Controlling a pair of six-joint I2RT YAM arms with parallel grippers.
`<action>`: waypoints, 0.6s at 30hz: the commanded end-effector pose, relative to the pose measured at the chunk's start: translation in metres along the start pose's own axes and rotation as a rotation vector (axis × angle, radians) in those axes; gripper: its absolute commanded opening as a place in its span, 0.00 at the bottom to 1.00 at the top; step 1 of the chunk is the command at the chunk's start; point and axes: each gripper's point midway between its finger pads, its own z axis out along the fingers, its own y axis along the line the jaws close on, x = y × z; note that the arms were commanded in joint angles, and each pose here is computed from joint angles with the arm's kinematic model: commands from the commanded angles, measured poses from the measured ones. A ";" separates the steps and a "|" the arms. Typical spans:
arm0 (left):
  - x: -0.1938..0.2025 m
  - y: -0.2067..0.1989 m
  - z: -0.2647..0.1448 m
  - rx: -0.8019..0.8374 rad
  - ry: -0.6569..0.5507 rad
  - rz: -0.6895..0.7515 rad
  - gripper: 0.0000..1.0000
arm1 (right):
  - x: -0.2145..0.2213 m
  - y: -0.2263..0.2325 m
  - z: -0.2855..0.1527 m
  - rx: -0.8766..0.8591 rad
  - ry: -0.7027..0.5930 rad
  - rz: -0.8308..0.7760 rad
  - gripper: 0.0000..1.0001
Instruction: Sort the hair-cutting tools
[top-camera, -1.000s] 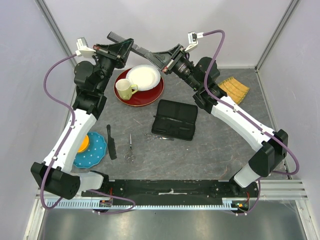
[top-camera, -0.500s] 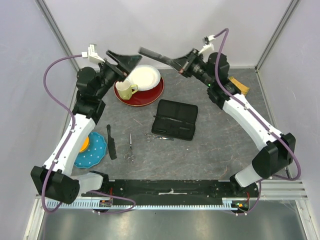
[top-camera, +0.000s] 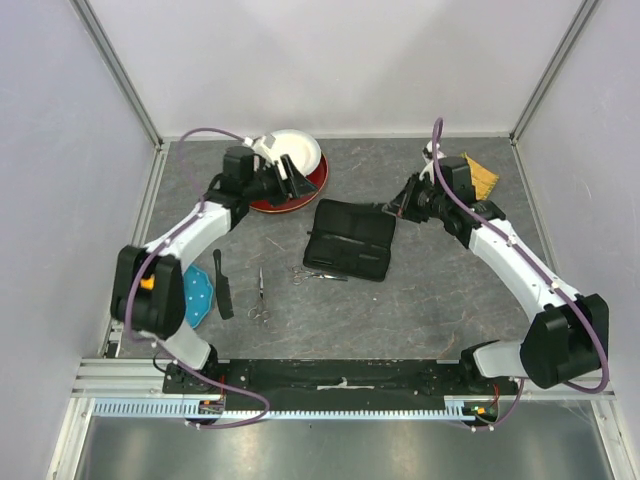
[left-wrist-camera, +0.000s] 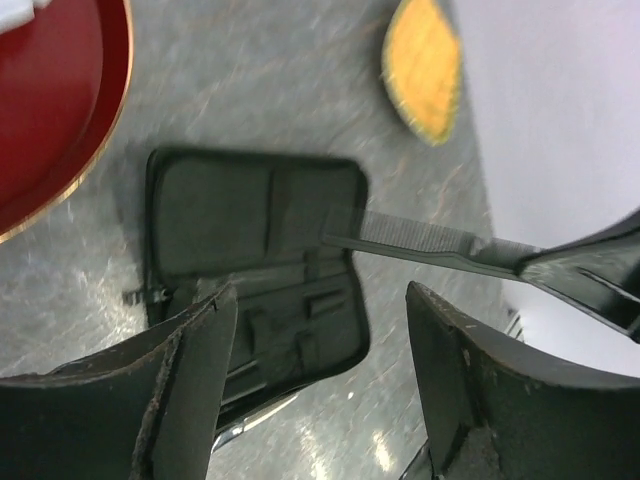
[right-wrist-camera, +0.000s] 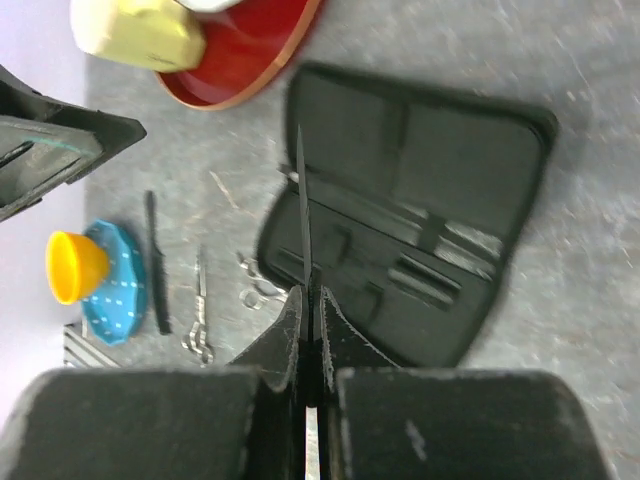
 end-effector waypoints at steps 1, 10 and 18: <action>0.023 0.011 0.026 -0.010 0.106 0.035 0.74 | 0.016 -0.029 -0.008 0.061 0.016 -0.023 0.00; 0.040 0.068 0.073 -0.214 0.175 -0.035 0.75 | 0.016 -0.074 -0.011 0.113 -0.054 0.034 0.00; 0.058 0.097 0.085 -0.318 0.234 0.006 0.74 | 0.027 -0.100 0.005 0.097 -0.052 0.055 0.00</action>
